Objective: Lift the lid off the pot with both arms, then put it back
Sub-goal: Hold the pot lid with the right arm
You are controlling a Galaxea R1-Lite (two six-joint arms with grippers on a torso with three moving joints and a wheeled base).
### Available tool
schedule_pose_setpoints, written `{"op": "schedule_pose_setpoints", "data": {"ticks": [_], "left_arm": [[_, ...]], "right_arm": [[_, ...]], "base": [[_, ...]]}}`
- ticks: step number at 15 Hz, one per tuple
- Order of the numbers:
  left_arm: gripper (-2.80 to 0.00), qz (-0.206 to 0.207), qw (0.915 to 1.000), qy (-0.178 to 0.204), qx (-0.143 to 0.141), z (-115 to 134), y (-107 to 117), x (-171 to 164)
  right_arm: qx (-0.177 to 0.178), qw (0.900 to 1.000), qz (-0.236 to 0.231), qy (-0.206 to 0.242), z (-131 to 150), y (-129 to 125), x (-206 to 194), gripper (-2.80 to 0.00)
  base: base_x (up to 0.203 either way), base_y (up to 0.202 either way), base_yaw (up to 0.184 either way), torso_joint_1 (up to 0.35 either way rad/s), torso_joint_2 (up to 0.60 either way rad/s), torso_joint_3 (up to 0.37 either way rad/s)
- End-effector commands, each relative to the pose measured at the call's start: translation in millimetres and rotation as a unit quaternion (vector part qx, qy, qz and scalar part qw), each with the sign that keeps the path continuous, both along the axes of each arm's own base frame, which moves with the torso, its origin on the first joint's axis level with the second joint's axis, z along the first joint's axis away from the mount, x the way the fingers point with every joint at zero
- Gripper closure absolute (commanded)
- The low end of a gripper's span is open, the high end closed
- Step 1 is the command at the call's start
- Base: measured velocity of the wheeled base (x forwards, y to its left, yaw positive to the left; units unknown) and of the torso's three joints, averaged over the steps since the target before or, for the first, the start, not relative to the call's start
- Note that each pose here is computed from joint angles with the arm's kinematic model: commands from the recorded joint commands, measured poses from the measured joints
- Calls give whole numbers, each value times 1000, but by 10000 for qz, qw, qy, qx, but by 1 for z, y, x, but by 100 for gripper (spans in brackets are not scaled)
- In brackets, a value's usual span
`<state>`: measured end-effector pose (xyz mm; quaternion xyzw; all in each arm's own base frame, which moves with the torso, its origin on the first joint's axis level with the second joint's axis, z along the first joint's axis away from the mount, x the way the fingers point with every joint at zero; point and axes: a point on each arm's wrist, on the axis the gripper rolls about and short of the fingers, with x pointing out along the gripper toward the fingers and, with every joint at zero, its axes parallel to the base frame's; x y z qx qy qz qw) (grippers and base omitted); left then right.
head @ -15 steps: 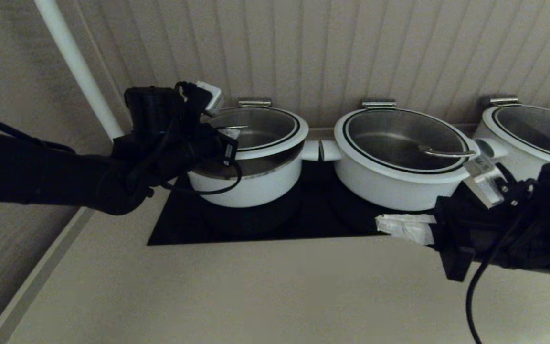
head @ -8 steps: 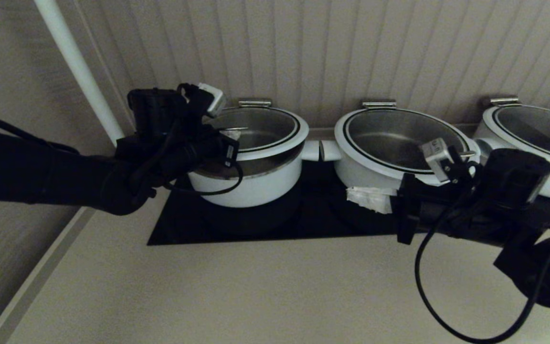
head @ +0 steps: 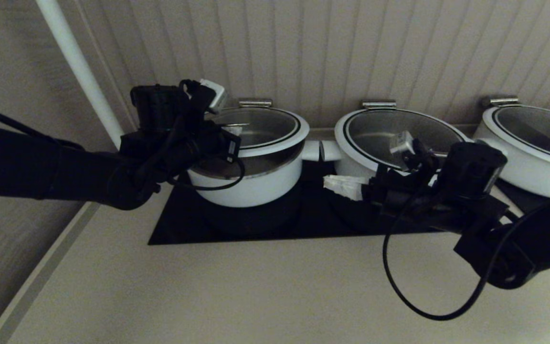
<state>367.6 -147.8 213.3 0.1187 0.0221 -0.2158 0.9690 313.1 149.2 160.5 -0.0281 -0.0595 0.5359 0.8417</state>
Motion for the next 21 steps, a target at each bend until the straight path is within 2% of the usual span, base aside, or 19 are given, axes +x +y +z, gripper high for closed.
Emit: {"op": "schedule_pose_setpoints", "data": {"ticks": [1,12,16,21], "left_arm": [[0,-11,10000,-4,1,-1,-1,1],[0,3,10000,-50,9,2,0,-2],[0,11,10000,-47,3,2,0,-2],[0,12,10000,-22,5,1,0,0]], "right_arm": [[40,9999,-61,-80,-1,8,8,0],[109,9990,-398,-175,-24,19,28,0],[263,9975,-452,-466,-15,27,46,0],[281,9977,-419,-449,-21,37,48,0]], "base": [[0,0,0,0,0,0],[0,0,0,0,0,0],[0,0,0,0,0,0],[0,0,0,0,0,0]]}}
